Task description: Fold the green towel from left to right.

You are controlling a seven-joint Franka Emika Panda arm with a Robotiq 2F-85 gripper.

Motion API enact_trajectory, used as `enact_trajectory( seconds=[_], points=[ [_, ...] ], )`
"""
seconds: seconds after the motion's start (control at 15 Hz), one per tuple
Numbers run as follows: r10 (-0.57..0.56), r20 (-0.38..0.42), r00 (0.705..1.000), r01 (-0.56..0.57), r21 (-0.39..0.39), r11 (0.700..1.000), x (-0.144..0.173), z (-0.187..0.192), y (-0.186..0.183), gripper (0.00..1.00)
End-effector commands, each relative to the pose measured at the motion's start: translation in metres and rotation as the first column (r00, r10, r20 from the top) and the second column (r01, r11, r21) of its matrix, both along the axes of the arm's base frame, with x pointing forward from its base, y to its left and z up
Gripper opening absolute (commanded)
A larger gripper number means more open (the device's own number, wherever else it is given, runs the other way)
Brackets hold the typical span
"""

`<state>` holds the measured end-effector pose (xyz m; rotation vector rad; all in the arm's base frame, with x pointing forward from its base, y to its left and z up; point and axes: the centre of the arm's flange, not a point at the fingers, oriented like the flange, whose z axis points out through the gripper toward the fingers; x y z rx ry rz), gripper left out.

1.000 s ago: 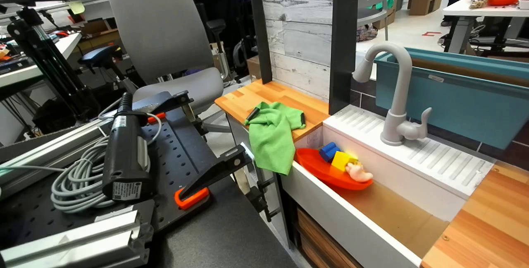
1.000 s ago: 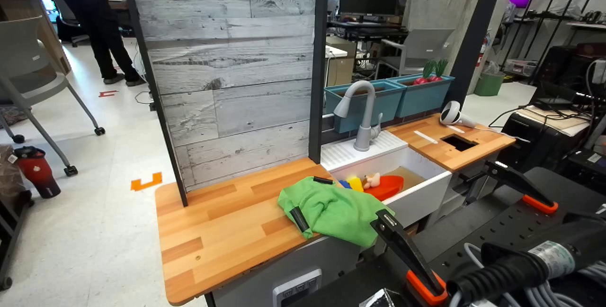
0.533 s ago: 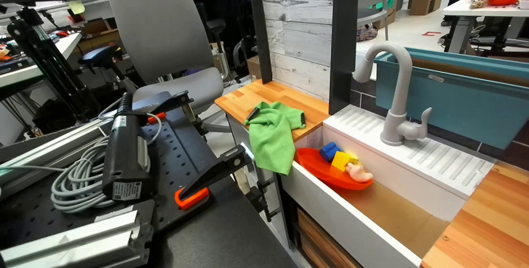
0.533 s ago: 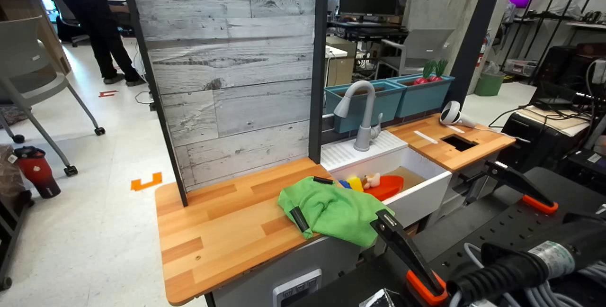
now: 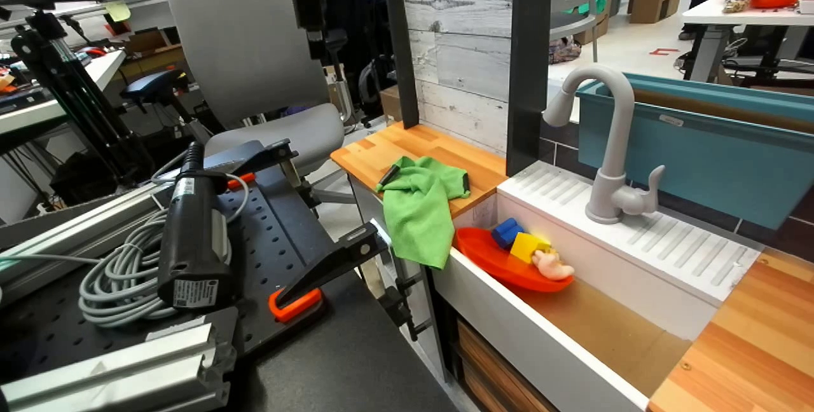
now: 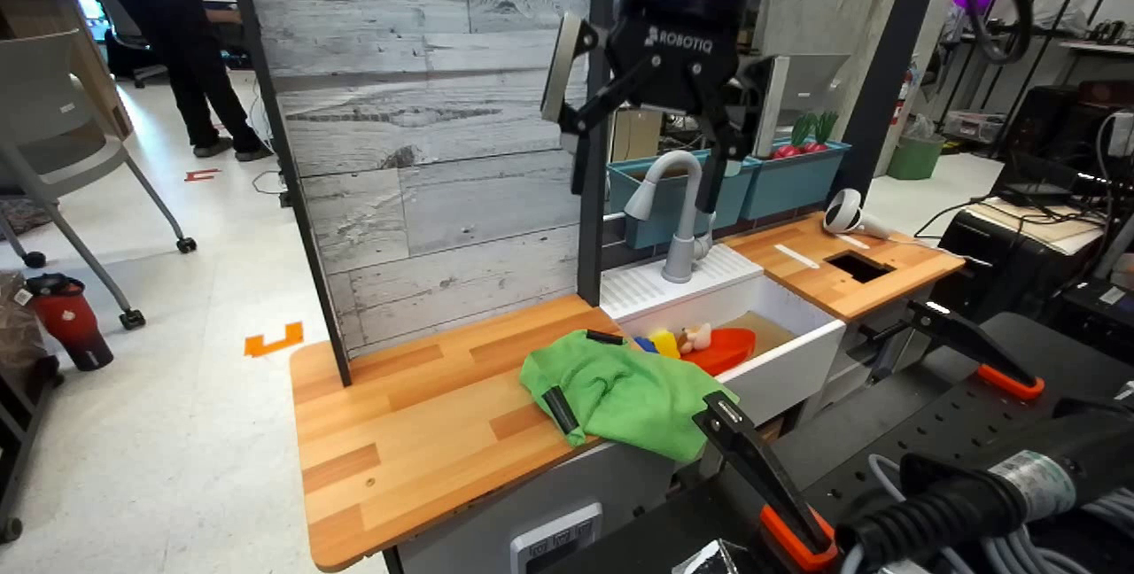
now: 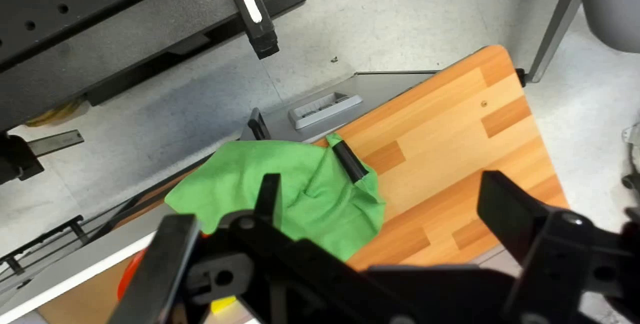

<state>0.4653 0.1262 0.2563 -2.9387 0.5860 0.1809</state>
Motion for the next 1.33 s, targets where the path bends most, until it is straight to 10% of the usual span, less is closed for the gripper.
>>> enact_trajectory(
  seconds=[0.0,1.27],
  points=[
    [-0.007,-0.008,1.0,0.007,-0.003,1.0,0.005,-0.006,-0.002,1.0],
    [0.064,-0.056,0.996,-0.072,-0.144,0.987,0.078,-0.203,0.037,1.0]
  ],
)
